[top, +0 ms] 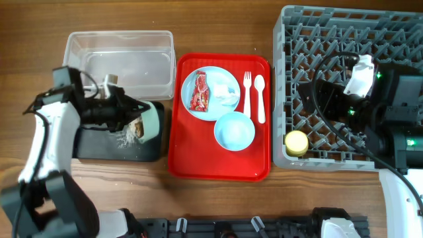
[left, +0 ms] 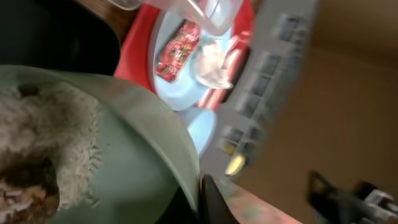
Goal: Sort waste into correct bins and load items into the dishwasher rack
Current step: 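Tip the green bowl over the black tray to dump the rice, then set the emptied green bowl back on the red tray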
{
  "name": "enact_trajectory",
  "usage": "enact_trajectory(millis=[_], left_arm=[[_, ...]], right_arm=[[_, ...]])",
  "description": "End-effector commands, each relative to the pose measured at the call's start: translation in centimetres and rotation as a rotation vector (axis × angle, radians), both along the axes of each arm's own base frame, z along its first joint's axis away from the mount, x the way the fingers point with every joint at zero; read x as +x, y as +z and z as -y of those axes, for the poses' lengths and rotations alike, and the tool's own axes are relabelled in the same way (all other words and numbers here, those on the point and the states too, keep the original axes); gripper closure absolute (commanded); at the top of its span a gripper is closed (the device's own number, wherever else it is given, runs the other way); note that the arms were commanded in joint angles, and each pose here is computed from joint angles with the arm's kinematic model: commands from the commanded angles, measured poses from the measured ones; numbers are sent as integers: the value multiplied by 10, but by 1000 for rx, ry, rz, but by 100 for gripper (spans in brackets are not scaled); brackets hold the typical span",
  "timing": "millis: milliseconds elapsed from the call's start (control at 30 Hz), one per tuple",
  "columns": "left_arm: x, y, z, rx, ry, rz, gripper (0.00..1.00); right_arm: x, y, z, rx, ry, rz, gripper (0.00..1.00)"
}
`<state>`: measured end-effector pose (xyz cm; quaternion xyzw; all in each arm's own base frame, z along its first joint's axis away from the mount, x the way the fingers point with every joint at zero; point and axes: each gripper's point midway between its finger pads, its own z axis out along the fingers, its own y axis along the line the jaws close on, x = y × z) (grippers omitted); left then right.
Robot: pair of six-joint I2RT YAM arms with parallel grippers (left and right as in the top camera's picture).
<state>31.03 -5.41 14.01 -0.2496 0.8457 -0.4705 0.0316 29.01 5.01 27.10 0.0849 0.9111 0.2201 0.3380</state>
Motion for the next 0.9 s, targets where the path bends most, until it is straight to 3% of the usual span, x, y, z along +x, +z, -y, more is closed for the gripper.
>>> enact_trajectory(millis=[0, 100, 267, 300, 333, 400, 467, 500, 567, 600, 767, 867], left_arm=[[5, 14, -10, -308, 47, 92, 96], [6, 28, -18, -475, 103, 141, 96], [7, 26, -27, -467, 133, 129, 96], [1, 37, -22, -525, 137, 126, 96], [1, 40, -21, -499, 106, 213, 96], [-6, 34, -19, -492, 124, 120, 96], [-13, 51, -12, -522, 105, 202, 96], [-10, 45, -16, -458, 73, 289, 96], [-10, 45, -21, -520, 144, 141, 96], [-10, 55, -20, -521, 127, 235, 96], [-29, 40, 5, -377, -17, 185, 96], [-44, 33, 59, -245, -225, 117, 96]], right_arm=[[0, 4, -4, 14, 16, 7, 15], [0, 3, -4, 13, 16, 4, 14], [0, 3, -4, 13, 16, 4, 14], [-1, 3, -4, 14, 16, 0, 14], [-2, 2, -4, 13, 15, -6, 14], [-2, 1, -3, 9, 15, -6, 13], [-2, 1, -2, 1, 8, -8, 13], [-2, 0, -2, 1, 7, -10, 13], [-2, 0, -2, 1, 7, -10, 13], [-2, 0, -2, 1, 7, -9, 12], [0, 1, -1, -1, 5, -3, 12], [2, 4, -1, 0, 3, 10, 12]])
